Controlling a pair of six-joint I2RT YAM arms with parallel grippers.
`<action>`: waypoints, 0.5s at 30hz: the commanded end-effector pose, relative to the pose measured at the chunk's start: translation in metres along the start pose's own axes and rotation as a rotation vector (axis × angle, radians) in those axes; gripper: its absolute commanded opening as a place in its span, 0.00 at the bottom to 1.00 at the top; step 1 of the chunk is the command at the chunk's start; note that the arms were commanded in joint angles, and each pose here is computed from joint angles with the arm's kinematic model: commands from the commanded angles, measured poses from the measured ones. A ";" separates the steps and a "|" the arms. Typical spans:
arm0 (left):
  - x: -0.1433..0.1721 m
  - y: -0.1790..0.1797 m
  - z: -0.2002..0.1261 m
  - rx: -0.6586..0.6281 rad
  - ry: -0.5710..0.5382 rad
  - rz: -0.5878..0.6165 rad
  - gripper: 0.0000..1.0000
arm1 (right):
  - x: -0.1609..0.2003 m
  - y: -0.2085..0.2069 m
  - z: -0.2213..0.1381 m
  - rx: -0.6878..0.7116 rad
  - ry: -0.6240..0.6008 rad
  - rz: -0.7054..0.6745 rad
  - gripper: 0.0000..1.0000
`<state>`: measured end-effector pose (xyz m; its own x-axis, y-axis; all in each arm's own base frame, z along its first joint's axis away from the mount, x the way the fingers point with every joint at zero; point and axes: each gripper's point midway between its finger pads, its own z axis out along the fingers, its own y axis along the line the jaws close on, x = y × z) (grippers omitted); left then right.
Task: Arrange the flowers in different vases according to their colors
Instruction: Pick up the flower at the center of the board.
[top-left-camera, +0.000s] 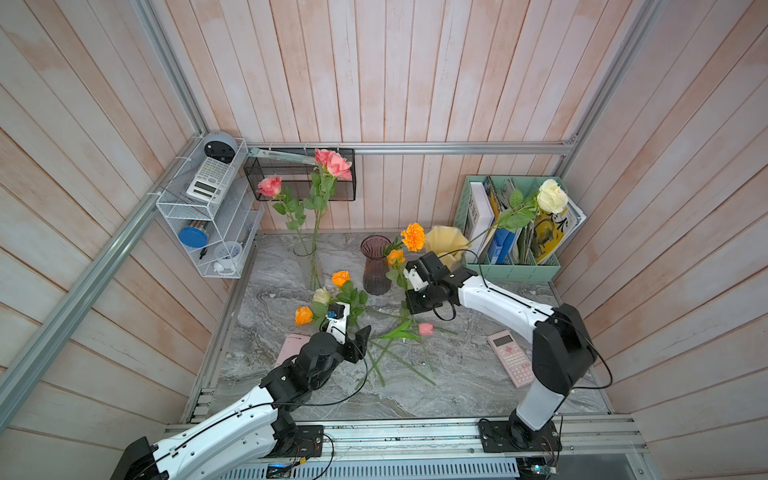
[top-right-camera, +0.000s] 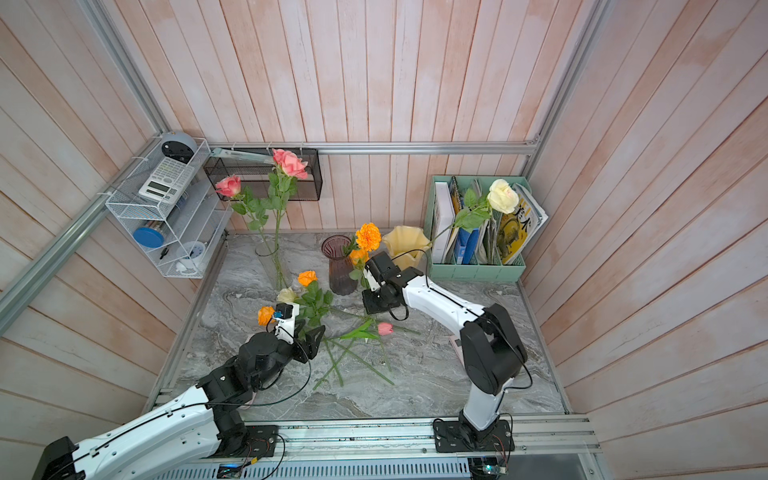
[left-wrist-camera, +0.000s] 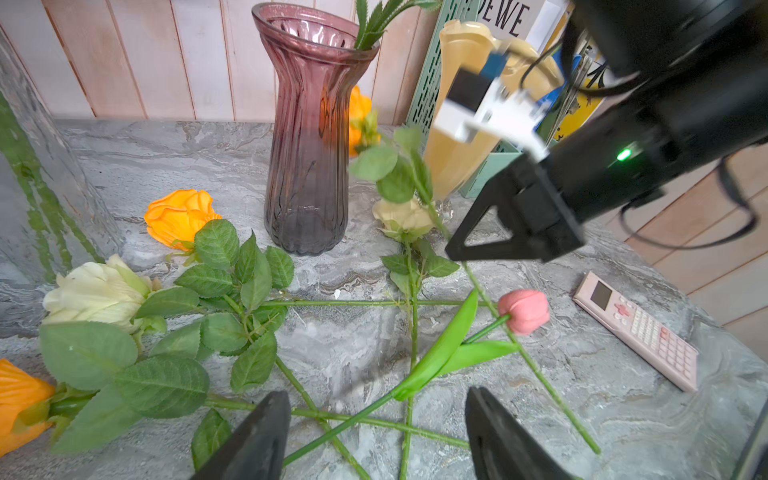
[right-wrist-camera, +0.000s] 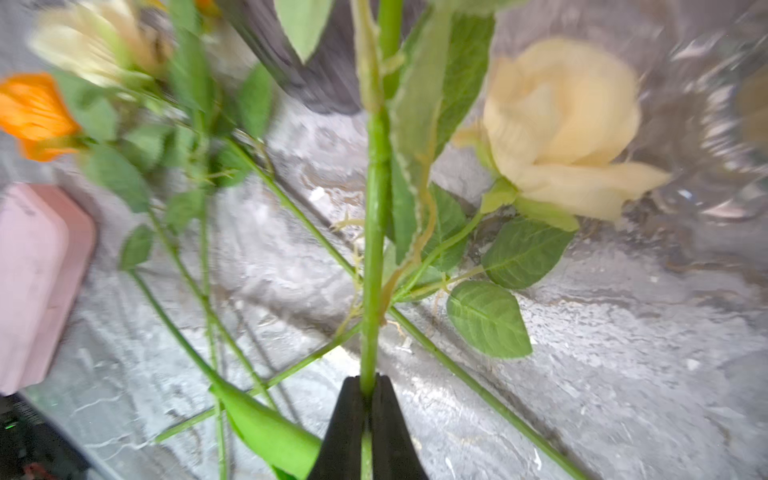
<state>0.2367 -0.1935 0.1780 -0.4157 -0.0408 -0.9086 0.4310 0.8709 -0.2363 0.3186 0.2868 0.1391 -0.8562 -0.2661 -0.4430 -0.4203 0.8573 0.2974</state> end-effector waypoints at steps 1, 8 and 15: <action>0.003 -0.004 -0.001 0.028 -0.003 -0.016 0.72 | 0.004 0.017 -0.029 -0.054 -0.017 -0.034 0.00; 0.007 -0.006 0.002 0.042 0.004 -0.021 0.72 | -0.011 0.017 -0.068 -0.057 -0.232 -0.041 0.00; 0.010 -0.012 0.006 0.073 0.012 -0.037 0.72 | -0.028 0.000 -0.075 -0.023 -0.370 0.009 0.00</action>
<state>0.2342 -0.2005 0.1718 -0.4335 -0.0519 -0.8996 0.4497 0.8527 -0.2659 0.3013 0.2609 0.2021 -0.7411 -0.1397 -0.6567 -0.4424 0.8373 0.3212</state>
